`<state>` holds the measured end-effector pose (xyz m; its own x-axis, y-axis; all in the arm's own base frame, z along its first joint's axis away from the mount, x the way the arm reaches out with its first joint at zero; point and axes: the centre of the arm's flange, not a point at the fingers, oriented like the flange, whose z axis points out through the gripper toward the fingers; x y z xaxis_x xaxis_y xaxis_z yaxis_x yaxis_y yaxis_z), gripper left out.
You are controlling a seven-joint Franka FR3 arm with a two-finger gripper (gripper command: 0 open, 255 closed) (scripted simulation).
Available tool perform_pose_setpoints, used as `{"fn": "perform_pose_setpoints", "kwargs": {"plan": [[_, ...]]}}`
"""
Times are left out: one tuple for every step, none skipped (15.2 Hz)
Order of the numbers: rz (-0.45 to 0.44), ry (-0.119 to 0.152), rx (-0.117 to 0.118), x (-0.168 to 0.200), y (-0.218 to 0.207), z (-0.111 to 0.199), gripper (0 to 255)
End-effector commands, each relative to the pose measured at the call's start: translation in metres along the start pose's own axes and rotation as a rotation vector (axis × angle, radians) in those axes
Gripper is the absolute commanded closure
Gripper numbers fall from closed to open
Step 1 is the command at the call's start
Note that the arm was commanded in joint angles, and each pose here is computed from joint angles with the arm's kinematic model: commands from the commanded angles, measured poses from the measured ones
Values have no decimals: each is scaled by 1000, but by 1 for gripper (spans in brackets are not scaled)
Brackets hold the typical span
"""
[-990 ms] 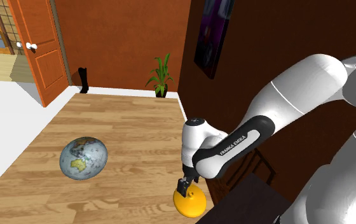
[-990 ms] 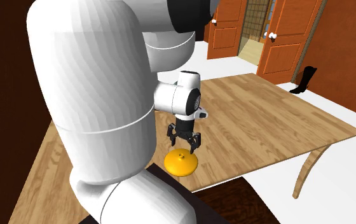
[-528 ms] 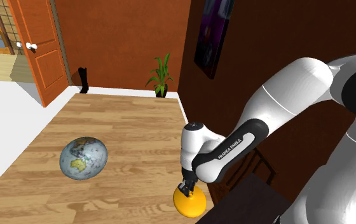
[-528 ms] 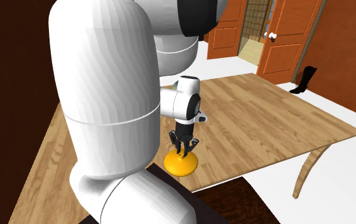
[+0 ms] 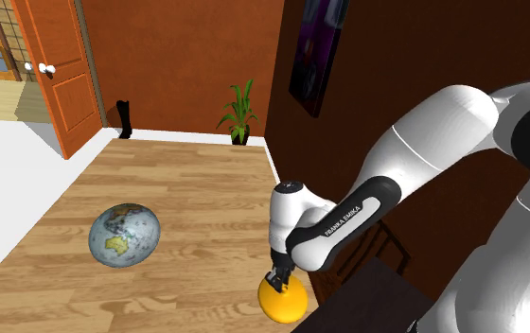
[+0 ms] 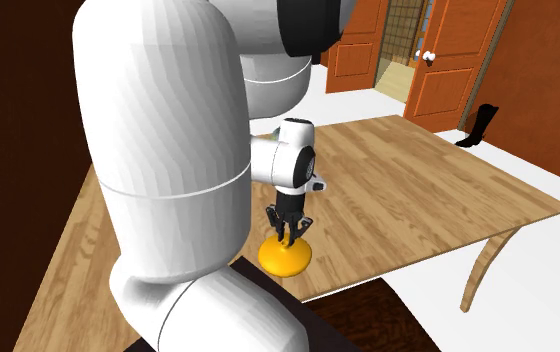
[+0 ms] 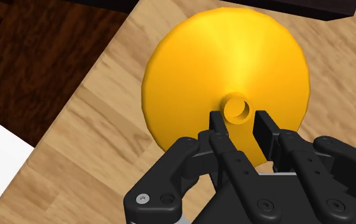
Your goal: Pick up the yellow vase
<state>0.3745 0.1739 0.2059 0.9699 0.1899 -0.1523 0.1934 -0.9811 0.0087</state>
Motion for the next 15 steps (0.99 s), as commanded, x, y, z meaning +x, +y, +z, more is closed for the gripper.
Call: {"fn": "perform_pose_setpoints", "kwargs": {"plan": [[0, -1, 0, -1, 0, -7, 255], [0, -1, 0, -2, 1, -12, 255], [0, -1, 0, -3, 1, -18, 255], [0, -1, 0, -4, 1, -23, 255], [0, -1, 0, -4, 1, -28, 255], [0, -1, 0, -5, 1, -33, 255], [0, -1, 0, -6, 1, -39, 255], [0, -1, 0, -7, 1, -44, 255], [0, -1, 0, -8, 1, -49, 255], [0, -1, 0, -9, 1, -54, 255], [0, -1, 0, -9, 1, -59, 255], [0, -1, 0, -10, 1, -65, 255], [0, -1, 0, -11, 1, -70, 255], [0, -1, 0, -12, 1, -75, 255], [0, -1, 0, -12, 1, -76, 255]]}}
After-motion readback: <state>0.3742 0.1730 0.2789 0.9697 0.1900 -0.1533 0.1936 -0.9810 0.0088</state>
